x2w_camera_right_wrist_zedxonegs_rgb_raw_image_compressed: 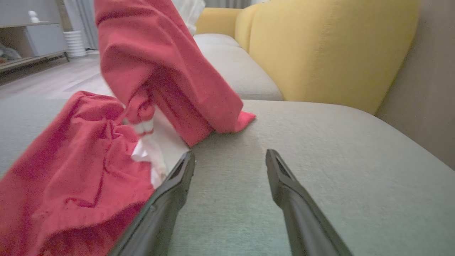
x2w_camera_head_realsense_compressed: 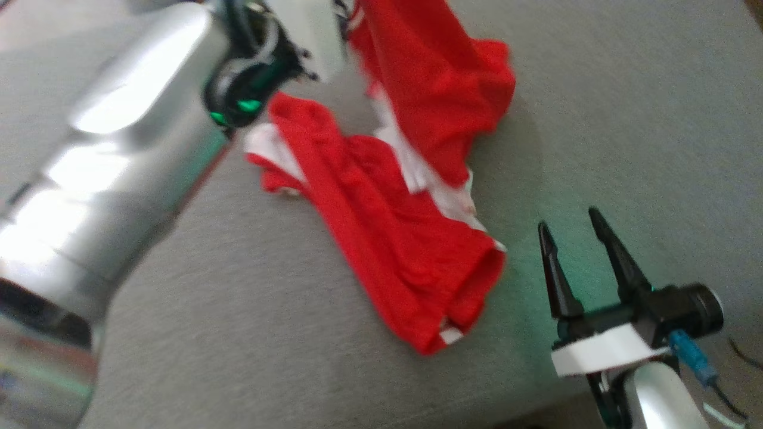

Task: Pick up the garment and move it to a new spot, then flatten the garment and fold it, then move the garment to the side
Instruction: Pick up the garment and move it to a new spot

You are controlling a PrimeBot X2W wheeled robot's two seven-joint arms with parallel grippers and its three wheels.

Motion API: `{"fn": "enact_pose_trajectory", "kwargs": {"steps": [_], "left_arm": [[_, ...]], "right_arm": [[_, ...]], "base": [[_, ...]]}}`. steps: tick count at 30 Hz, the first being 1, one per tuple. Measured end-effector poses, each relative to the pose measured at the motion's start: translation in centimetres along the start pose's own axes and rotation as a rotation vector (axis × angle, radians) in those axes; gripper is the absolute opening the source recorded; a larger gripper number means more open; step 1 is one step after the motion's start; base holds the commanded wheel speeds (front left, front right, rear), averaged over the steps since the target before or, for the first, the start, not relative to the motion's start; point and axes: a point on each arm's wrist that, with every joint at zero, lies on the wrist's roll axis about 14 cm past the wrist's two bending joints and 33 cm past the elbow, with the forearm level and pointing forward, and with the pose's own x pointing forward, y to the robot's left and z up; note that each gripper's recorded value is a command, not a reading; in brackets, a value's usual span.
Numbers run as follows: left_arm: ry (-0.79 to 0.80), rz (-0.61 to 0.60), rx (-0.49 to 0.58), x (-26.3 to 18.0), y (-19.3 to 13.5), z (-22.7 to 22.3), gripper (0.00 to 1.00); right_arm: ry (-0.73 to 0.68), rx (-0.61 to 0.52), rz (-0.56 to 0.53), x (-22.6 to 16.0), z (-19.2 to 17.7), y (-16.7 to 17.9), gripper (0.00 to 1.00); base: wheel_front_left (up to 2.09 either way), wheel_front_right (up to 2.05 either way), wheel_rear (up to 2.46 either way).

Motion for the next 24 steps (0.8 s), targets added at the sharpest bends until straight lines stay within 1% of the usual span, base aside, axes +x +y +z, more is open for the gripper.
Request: {"fn": "enact_pose_trajectory", "kwargs": {"steps": [1,5,6,11,16,19,22,24], "left_arm": [[-0.056,0.07,0.027,-2.6,1.4,2.0,0.0],[-0.155,0.215,0.084,-8.7,3.8,5.8,0.0],[-0.155,0.215,0.084,-8.7,3.8,5.8,0.0],[-0.257,0.412,0.159,-17.3,6.2,9.1,0.0],[-0.307,0.664,0.245,-27.5,9.2,10.6,0.0],[-0.326,0.795,0.286,-33.1,10.2,10.7,0.0],[-0.357,0.889,0.309,-37.6,10.4,11.0,0.0],[-0.362,0.937,0.312,-39.8,10.5,10.7,0.0]], "right_arm": [[-0.012,0.0,0.042,0.0,0.3,1.3,1.0],[-0.037,0.005,0.122,0.1,0.8,3.8,1.0],[-0.037,0.005,0.122,0.1,0.8,3.8,1.0],[-0.058,0.007,0.241,0.2,1.4,7.5,1.0],[-0.101,0.003,0.363,0.9,2.8,11.4,1.0],[-0.108,-0.011,0.429,0.8,3.0,13.4,1.0],[-0.12,-0.021,0.477,1.0,3.4,15.0,1.0],[-0.125,-0.032,0.505,1.1,3.5,15.9,1.0]], "base": [[0.0,0.0,0.0],[0.0,0.0,0.0],[0.0,0.0,0.0],[0.0,0.0,0.0],[0.0,0.0,0.0],[0.0,0.0,0.0],[0.0,0.0,0.0],[0.0,0.0,0.0]]}}
